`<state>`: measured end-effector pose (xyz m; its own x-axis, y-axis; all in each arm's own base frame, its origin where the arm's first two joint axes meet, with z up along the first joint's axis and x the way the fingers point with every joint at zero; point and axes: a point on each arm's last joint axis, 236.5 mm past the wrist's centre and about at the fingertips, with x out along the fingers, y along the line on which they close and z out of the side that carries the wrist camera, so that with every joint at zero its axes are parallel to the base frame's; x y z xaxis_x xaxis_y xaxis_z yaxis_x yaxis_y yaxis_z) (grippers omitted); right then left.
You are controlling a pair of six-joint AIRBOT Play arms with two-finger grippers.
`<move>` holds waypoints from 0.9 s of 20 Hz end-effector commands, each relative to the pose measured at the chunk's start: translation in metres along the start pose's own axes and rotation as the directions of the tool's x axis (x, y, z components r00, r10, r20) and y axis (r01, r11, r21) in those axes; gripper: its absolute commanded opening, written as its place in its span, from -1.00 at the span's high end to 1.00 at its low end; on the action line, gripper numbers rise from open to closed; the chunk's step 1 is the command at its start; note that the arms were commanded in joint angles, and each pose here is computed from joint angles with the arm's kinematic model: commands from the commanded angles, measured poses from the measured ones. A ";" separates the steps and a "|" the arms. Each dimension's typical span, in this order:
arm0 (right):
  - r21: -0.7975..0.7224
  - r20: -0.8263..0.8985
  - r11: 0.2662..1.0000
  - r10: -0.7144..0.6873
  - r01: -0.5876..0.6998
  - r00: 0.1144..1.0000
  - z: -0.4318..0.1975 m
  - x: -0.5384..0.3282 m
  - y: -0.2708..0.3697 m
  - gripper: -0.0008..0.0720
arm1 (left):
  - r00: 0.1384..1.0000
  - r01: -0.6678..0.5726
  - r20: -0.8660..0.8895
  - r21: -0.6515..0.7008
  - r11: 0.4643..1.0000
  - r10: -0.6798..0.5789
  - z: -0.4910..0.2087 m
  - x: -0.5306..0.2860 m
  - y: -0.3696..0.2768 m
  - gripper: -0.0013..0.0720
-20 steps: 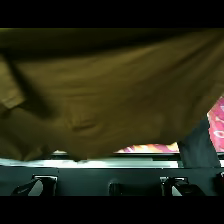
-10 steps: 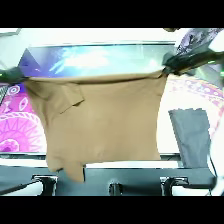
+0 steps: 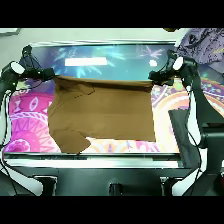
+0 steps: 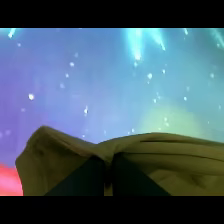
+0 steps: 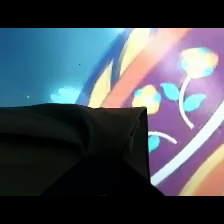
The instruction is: Fold the clothes and pants, and hang the long-sleeved shirts on hangers.
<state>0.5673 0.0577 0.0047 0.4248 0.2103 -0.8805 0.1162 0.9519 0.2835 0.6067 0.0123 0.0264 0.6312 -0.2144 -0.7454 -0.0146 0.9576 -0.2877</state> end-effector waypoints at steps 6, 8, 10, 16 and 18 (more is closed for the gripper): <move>0.007 -0.265 0.998 -0.056 0.060 0.963 -0.063 0.002 -0.015 0.89 | 0.954 0.007 -0.300 0.008 1.000 -0.004 -0.069 0.002 0.018 0.93; 0.003 -0.337 0.997 -0.068 0.074 0.939 -0.080 -0.002 -0.018 0.88 | 0.915 -0.006 -0.402 0.019 1.000 0.013 -0.094 -0.004 0.024 0.92; 0.001 -0.404 0.996 -0.078 0.086 0.911 -0.096 -0.003 -0.022 0.88 | 0.884 -0.001 -0.467 0.012 1.000 0.006 -0.111 -0.007 0.023 0.93; 0.045 -0.510 0.996 -0.039 0.072 0.859 -0.122 0.013 -0.019 0.88 | 0.846 -0.004 -0.533 0.005 1.000 0.006 -0.133 -0.009 0.026 0.93; 0.055 -0.524 0.995 -0.041 0.082 0.851 -0.126 0.020 -0.021 0.88 | 0.841 -0.005 -0.541 0.002 1.000 0.005 -0.136 -0.006 0.027 0.92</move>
<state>0.4678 0.0650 -0.0571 -0.0661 0.2396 -0.9686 0.1806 0.9576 0.2245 0.5051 0.0127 -0.0530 0.1504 -0.2793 -0.9484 -0.0119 0.9587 -0.2842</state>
